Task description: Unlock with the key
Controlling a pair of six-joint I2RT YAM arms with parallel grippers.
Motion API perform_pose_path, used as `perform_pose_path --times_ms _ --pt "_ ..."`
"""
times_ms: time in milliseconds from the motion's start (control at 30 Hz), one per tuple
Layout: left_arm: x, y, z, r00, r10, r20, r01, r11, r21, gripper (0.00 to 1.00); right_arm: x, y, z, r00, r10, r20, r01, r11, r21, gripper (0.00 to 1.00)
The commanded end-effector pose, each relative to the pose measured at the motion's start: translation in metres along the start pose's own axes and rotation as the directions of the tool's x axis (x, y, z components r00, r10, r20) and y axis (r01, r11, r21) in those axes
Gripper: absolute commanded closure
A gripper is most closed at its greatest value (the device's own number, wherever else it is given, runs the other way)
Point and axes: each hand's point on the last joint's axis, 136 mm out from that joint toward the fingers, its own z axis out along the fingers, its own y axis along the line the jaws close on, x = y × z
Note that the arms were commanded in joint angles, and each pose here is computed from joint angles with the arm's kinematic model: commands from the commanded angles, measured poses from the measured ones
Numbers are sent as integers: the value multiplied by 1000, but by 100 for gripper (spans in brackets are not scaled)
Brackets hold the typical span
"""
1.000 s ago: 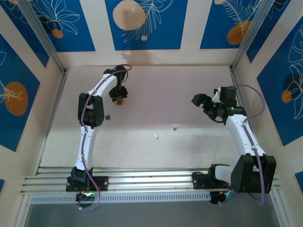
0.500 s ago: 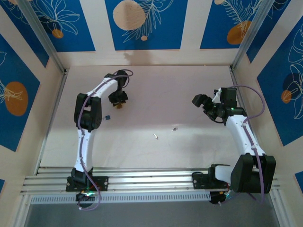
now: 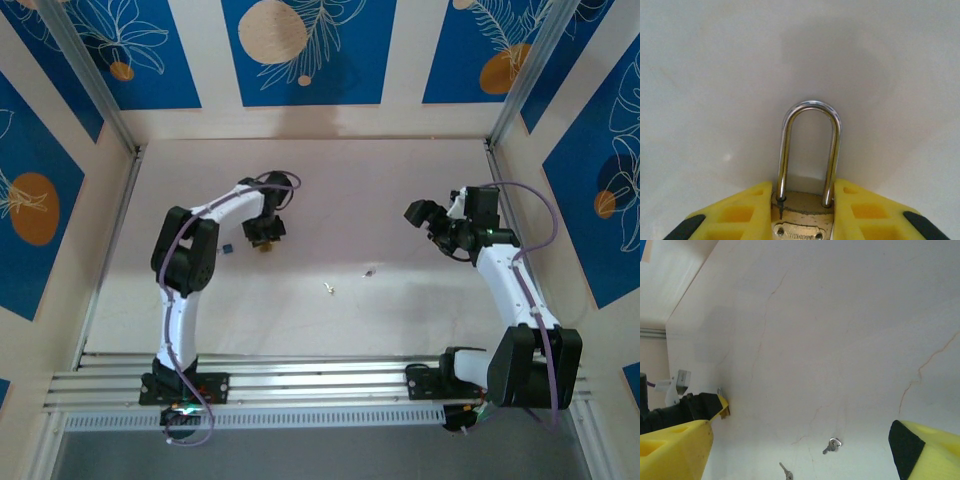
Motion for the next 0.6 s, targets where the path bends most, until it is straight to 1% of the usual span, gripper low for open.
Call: perform_pose_path --times_ms 0,133,267,400,567 --pt "78 -7 5 981 16 -193 -17 1000 0 72 14 6 -1 999 1 -35 -2 999 -32 8" --pt "106 -16 2 982 1 -191 3 1000 23 70 30 4 5 997 -42 -59 42 999 8 9" --pt "125 -30 2 979 -21 -202 34 997 63 68 49 4 13 991 -82 -104 87 996 35 9" --pt "128 -41 2 979 -28 -203 46 995 86 64 59 4 17 987 -97 -128 105 993 52 9" --pt "125 -46 -4 982 -27 -186 49 992 113 51 65 6 14 983 -115 -141 125 990 66 9"
